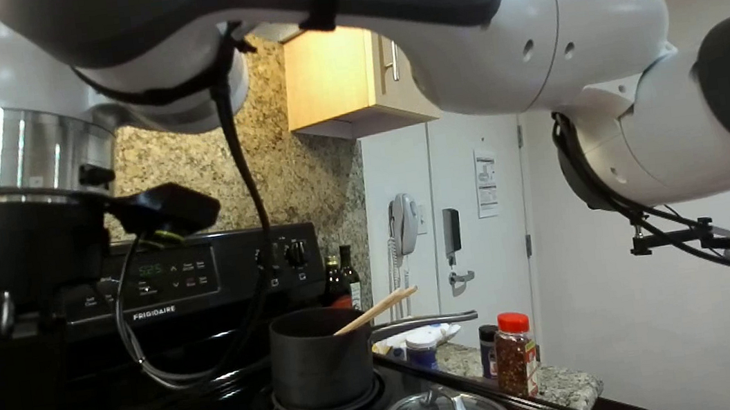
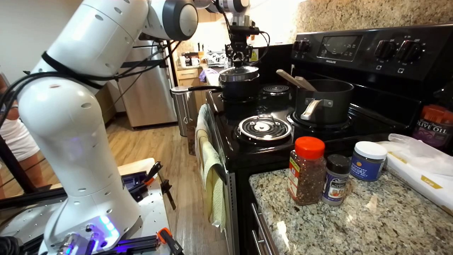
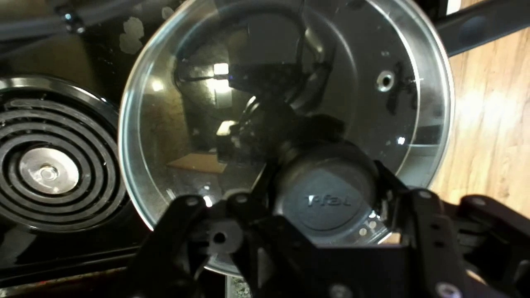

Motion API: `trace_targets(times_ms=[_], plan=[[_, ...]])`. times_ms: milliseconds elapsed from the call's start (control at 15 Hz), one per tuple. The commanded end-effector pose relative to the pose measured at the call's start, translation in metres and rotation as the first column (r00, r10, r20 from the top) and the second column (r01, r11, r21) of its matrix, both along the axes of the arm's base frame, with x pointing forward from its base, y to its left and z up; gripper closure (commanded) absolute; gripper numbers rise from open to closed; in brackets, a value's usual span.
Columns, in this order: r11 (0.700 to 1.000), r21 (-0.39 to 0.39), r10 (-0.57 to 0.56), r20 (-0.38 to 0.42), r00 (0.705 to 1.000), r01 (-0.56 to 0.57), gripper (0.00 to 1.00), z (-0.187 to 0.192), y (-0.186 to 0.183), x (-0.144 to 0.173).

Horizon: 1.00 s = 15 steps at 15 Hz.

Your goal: Move the bottle of spices to the countertop then remove the lid from the pot.

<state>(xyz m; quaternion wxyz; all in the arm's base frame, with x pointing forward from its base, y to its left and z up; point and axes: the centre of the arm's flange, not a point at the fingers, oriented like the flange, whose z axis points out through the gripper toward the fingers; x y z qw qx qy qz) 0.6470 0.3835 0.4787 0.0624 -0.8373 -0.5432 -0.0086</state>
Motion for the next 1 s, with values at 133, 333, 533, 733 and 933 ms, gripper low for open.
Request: trace_targets(times_ms=[133, 333, 533, 733, 933], plan=[[0.997, 0.003, 0.078, 0.022, 0.997, -0.078, 0.69, 0.059, 0.008, 0.019], [0.995, 0.002, 0.101, 0.044, 0.994, -0.102, 0.69, 0.075, 0.007, 0.015], [0.999, 0.002, 0.041, 0.101, 0.994, -0.042, 0.69, 0.093, -0.009, 0.009], [0.998, 0.047, -0.041, 0.152, 0.987, 0.034, 0.69, 0.109, -0.043, 0.006], [0.990, 0.088, -0.125, 0.186, 0.975, 0.110, 0.69, 0.114, -0.083, 0.005]])
